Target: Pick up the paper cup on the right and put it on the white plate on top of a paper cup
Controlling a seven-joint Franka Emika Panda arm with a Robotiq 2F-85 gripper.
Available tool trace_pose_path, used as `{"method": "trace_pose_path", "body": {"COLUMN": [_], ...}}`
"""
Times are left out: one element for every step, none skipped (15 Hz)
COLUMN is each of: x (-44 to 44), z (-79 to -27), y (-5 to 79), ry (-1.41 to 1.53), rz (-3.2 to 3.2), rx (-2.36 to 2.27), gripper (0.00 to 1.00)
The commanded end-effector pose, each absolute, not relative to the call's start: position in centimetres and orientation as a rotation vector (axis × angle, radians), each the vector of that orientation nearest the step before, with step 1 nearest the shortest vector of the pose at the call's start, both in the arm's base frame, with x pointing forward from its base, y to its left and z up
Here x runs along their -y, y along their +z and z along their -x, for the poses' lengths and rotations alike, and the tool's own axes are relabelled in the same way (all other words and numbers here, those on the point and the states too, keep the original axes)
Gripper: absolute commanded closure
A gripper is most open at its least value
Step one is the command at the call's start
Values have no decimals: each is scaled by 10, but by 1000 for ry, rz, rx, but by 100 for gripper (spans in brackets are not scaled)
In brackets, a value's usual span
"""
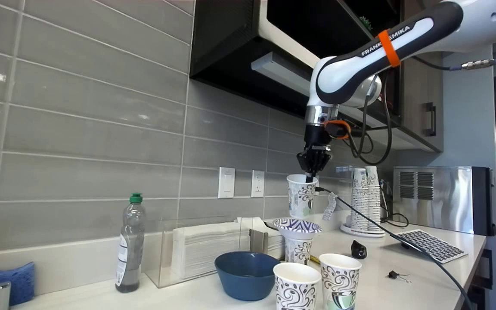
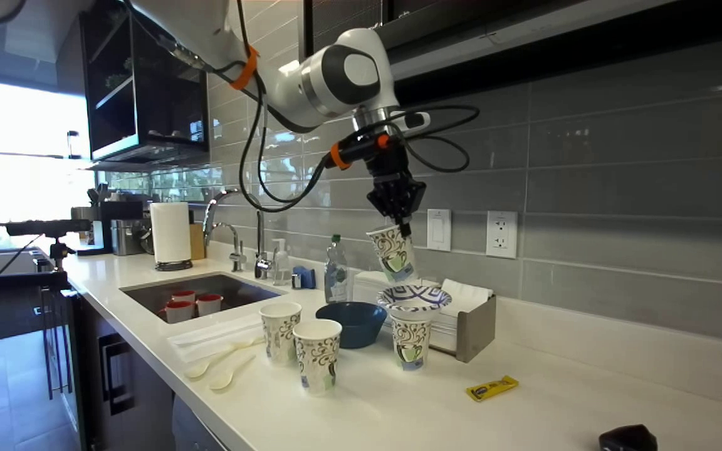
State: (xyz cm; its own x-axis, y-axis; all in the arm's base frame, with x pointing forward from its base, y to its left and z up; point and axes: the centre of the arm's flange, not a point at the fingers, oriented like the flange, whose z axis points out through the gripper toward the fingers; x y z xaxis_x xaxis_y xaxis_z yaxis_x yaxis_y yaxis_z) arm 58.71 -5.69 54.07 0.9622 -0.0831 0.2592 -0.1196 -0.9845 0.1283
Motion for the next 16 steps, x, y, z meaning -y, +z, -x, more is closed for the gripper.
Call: {"method": "trace_pose_path", "body": {"x": [71, 74, 76, 79, 81, 83, 86, 89, 91, 92, 93, 95, 96, 97, 97, 97], "z": [-618, -621, -622, -624, -624, -624, -623, -623, -623, -623, -623, -623, -622, -622, -622, -623], "y": [538, 535, 530, 526, 525, 522, 520, 518, 516, 514, 511, 509, 507, 505, 503, 501], "ry": [377, 370, 354, 345, 335, 326, 324, 318, 311, 302, 295, 283, 274, 265, 256, 251], "rz": [-2978, -2987, -2994, -2995, -3002, -3003, -3019, -3024, -3036, -3039, -3043, -3035, -3046, -3049, -3054, -3059], "rx": [264, 279, 291, 307, 319, 335, 344, 362, 374, 387, 395, 410, 413, 424, 427, 429], "gripper": [99, 99, 99, 99, 99, 99, 99, 99, 99, 99, 99, 99, 99, 99, 99, 99]}}
